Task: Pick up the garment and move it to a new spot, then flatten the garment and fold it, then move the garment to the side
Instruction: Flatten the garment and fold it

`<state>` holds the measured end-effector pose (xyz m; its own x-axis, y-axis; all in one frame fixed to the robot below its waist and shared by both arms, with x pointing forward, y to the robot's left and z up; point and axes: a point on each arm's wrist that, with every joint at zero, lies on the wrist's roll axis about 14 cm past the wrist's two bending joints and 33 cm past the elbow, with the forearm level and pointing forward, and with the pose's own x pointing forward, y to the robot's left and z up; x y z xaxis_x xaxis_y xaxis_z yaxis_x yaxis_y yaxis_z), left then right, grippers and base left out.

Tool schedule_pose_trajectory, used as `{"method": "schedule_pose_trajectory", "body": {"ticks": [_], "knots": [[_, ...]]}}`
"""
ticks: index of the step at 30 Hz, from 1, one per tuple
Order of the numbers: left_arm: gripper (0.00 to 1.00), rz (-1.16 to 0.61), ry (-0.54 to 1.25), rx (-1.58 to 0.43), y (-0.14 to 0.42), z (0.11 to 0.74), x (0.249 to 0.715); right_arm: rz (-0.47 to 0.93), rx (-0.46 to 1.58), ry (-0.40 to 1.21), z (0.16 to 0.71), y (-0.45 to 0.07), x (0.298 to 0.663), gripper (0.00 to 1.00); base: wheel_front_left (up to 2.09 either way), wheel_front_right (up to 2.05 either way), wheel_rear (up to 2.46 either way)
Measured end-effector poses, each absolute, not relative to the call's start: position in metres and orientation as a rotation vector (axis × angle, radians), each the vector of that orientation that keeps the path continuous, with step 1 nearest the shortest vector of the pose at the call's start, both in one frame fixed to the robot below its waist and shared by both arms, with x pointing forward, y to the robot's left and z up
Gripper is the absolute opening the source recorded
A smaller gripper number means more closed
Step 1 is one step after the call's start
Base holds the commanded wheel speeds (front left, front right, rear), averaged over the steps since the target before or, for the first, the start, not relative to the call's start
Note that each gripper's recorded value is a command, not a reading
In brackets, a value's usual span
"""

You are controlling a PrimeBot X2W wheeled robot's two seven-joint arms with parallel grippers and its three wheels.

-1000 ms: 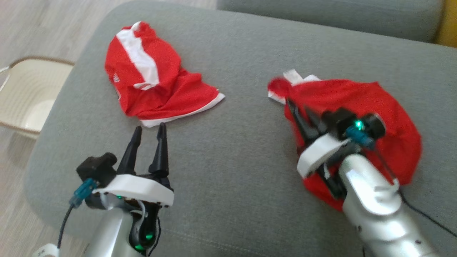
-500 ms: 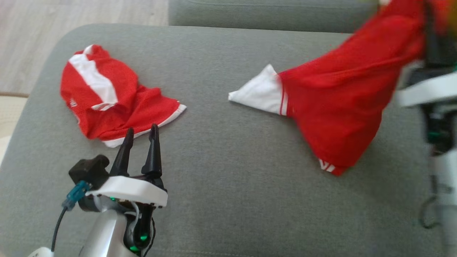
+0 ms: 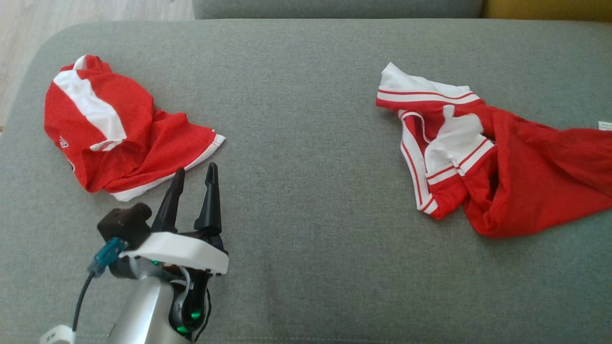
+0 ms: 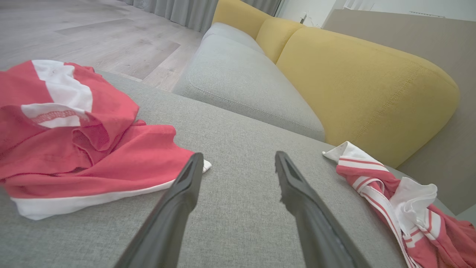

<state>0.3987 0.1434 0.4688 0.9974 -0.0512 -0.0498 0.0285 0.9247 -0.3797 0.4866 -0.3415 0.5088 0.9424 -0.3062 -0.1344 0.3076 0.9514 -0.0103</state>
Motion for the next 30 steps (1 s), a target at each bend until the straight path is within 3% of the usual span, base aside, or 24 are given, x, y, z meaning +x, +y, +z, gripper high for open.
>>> {"method": "schedule_pose_trajectory", "body": {"ticks": [6, 11, 17, 21, 30], "knots": [[1.0, -0.055, 0.055, -0.388, 0.139, 0.471, 0.402, -0.136, 0.034, 0.002, 0.532, -0.269, 0.508, 1.0, 0.0, 0.0, 0.0], [1.0, -0.068, 0.033, -0.389, 0.136, 0.479, 0.403, 0.047, 0.082, -0.101, 0.549, -0.206, 0.494, 1.0, 0.0, 0.0, 0.0], [1.0, -0.096, -0.001, -0.394, 0.13, 0.492, 0.402, 0.146, 0.106, -0.053, 0.518, -0.169, 0.444, 1.0, 0.0, 0.0, 0.0], [1.0, -0.105, -0.007, -0.395, 0.127, 0.494, 0.402, 0.133, 0.176, 0.005, 0.494, -0.162, 0.422, 1.0, 0.0, 0.0, 0.0], [1.0, -0.085, -0.008, -0.391, 0.134, 0.494, 0.398, 0.236, 0.09, 0.056, 0.491, -0.137, 0.428, 1.0, 0.0, 0.0, 0.0]]}}
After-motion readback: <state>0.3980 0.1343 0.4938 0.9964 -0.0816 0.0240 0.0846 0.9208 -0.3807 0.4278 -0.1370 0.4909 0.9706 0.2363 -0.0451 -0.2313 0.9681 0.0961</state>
